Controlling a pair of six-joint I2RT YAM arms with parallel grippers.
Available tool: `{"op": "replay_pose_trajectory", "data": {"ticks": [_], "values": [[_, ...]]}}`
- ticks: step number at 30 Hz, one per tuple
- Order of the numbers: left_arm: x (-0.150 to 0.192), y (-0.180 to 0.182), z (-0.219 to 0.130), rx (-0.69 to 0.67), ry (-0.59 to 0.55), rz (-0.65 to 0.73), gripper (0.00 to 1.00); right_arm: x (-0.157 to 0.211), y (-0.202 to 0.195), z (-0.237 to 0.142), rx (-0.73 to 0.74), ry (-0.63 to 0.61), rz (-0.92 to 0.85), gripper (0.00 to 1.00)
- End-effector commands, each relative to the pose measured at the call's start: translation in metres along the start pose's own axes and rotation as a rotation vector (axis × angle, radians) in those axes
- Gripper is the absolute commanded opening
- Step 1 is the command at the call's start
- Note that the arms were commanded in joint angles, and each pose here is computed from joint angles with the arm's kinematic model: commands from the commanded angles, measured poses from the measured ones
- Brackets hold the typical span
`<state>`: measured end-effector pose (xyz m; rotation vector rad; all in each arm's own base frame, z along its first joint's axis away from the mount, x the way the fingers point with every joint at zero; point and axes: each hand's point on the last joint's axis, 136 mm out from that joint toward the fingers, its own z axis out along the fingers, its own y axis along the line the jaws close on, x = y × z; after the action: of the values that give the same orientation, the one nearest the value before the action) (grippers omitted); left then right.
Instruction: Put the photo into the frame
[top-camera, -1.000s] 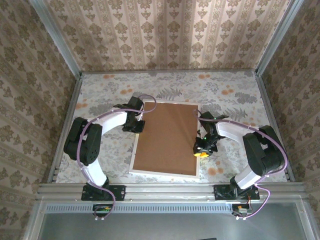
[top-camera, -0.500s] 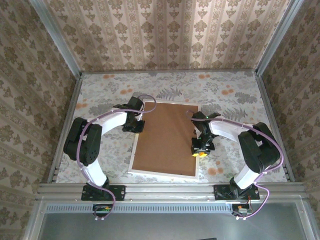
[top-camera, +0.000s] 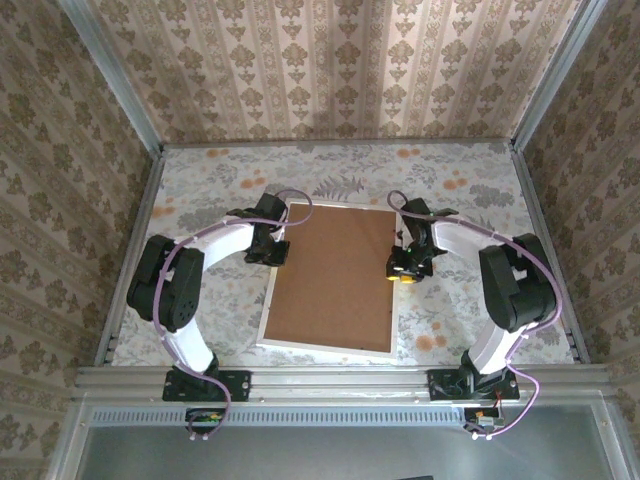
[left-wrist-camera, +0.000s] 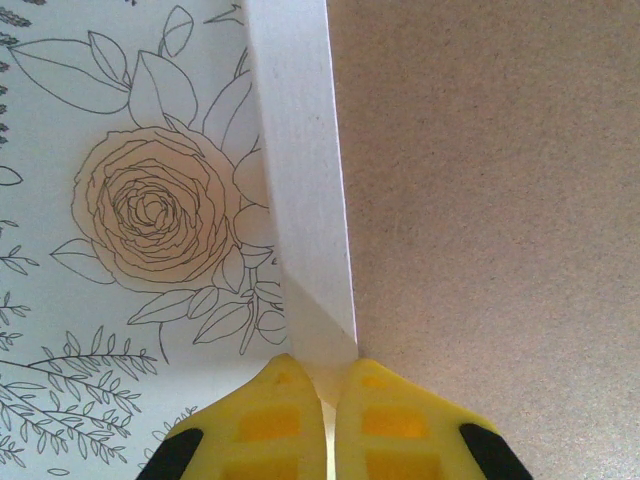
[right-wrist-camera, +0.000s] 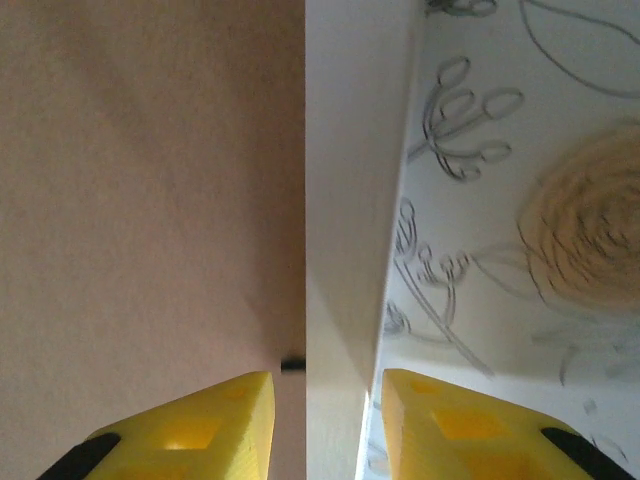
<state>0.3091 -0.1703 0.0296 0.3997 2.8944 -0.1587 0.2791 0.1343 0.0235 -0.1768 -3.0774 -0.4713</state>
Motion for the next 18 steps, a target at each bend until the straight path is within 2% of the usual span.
{"op": "replay_pose_trajectory", "data": {"ticks": [1, 8, 10, 15, 18], "values": [[0.028, -0.002, 0.003, -0.008, 0.100, 0.025, 0.08, -0.006, 0.003, 0.004, -0.020, -0.001, -0.015, 0.35], [0.024, -0.001, 0.000, -0.014, 0.092, 0.027, 0.13, 0.001, -0.006, 0.015, 0.008, 0.025, -0.007, 0.27], [0.021, 0.000, -0.002, -0.016, 0.082, 0.028, 0.18, 0.000, -0.007, 0.015, 0.015, 0.024, -0.010, 0.25], [0.009, 0.002, -0.012, -0.022, 0.049, 0.022, 0.37, -0.001, -0.008, 0.018, 0.019, 0.027, -0.011, 0.25], [0.000, 0.005, -0.019, -0.018, 0.022, 0.006, 0.43, -0.001, -0.009, 0.019, 0.023, 0.030, -0.013, 0.26]]}}
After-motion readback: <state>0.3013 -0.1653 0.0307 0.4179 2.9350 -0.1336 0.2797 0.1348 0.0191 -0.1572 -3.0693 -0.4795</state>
